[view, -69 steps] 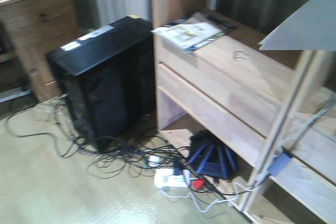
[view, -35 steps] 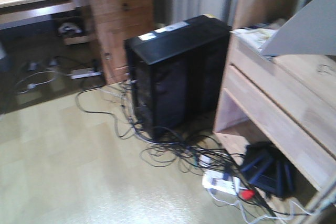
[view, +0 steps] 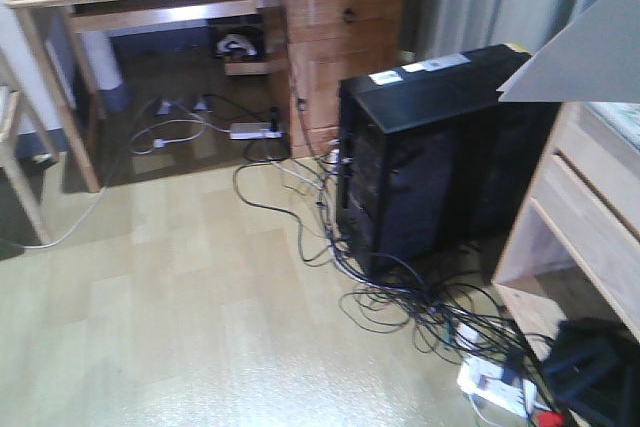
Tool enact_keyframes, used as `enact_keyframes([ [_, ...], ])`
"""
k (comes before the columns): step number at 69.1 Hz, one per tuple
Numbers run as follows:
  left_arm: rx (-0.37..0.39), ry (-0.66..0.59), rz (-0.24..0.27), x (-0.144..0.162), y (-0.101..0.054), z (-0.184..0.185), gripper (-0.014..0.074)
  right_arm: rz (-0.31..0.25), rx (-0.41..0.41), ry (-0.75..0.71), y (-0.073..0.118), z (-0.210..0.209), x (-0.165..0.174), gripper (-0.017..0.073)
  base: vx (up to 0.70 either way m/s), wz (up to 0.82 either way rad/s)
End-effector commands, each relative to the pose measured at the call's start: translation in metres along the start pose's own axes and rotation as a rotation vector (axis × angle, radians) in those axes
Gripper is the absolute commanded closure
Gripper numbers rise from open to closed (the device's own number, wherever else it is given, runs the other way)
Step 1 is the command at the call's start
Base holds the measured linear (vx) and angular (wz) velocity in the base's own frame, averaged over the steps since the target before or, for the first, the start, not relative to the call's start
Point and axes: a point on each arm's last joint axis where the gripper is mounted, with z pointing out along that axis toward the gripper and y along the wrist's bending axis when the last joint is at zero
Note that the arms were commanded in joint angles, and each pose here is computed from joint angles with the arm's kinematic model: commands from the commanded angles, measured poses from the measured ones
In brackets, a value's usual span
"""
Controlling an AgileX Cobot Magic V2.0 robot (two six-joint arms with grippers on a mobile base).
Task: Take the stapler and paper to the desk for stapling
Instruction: 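Drive the base away from the shelf toward the wooden desk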
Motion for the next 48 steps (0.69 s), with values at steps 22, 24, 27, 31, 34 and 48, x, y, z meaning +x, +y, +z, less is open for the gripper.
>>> enact_keyframes([
  [22, -0.004, -0.136, -0.004, -0.018, 0.0016, -0.0017, 0.06, -0.022, -0.049, -0.025, 0.0068, 0.0054, -0.0032, 0.0565, 0.1, 0.33],
  [24, -0.004, -0.136, -0.004, -0.018, 0.0016, -0.0017, 0.06, -0.022, -0.049, -0.025, 0.0068, 0.0054, -0.0032, 0.0565, 0.11, 0.3],
  [27, -0.004, -0.136, -0.004, -0.018, 0.0016, -0.0017, 0.06, -0.022, -0.049, -0.025, 0.0068, 0.0054, -0.0032, 0.0565, 0.11, 0.3],
  [31, -0.004, -0.136, -0.004, -0.018, 0.0016, -0.0017, 0.06, -0.022, -0.049, -0.025, 0.0068, 0.0054, -0.0032, 0.0565, 0.12, 0.29],
  [34, -0.004, -0.136, -0.004, -0.018, 0.0016, -0.0017, 0.06, -0.022, -0.049, -0.025, 0.0068, 0.0054, -0.0032, 0.0565, 0.12, 0.28],
  [48, -0.004, -0.136, -0.004, -0.018, 0.0016, -0.0017, 0.06, -0.022, -0.049, -0.025, 0.0068, 0.0054, -0.0032, 0.0565, 0.13, 0.24],
])
